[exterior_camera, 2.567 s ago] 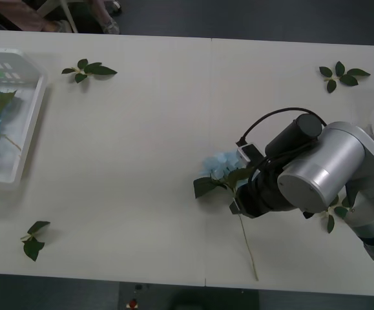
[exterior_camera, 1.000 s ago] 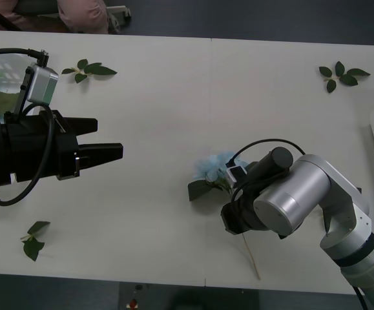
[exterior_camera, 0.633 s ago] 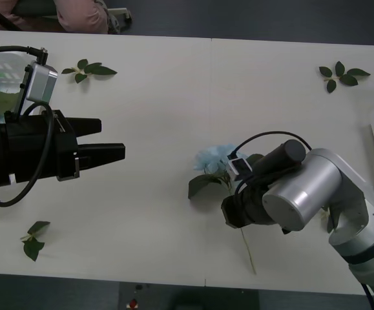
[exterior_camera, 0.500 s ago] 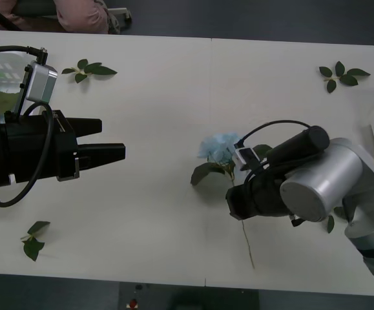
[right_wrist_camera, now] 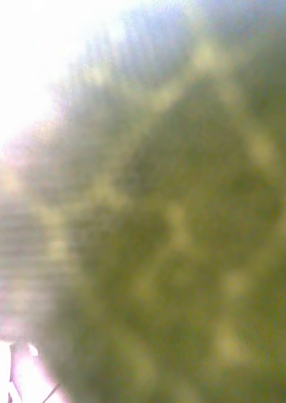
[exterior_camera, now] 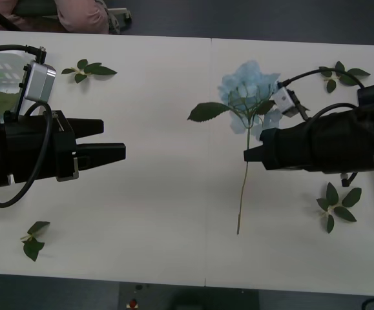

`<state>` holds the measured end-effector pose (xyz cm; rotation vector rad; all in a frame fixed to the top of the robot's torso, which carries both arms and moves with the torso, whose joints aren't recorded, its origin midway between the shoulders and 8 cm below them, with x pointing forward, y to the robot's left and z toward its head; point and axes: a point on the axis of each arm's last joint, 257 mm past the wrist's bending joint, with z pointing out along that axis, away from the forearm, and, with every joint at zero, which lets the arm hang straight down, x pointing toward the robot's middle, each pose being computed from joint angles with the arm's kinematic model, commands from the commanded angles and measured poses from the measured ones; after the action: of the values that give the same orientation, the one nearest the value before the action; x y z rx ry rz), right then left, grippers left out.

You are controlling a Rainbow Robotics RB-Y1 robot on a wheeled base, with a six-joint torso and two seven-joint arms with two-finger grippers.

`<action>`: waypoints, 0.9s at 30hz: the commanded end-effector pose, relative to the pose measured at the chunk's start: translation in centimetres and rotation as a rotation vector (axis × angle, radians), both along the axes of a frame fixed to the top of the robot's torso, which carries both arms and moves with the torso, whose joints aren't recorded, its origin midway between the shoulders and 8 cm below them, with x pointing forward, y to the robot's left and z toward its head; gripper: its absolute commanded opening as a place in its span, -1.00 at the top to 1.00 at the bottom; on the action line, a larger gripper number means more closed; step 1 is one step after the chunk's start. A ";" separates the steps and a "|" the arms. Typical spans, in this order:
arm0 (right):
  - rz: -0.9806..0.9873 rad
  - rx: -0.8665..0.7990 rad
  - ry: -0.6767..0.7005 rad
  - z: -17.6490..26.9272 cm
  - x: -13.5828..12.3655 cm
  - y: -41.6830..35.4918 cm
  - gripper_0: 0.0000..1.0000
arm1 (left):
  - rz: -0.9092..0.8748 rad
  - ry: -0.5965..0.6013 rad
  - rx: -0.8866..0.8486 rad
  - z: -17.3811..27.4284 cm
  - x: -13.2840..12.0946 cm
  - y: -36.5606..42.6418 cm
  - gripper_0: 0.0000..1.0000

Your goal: Put the red flowers into the right box and the blue flowers into the left box

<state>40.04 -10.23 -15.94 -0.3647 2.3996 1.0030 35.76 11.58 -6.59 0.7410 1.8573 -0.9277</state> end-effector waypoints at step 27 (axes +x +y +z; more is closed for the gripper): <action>0.404 0.507 -0.371 22.6 2.4 8.7 1.00 | -0.131 0.091 -0.219 4.6 1.6 -5.6 -1.00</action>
<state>42.98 -2.30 4.82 -0.7305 1.7756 1.5321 36.95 7.04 -3.83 0.6839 1.8330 -1.2274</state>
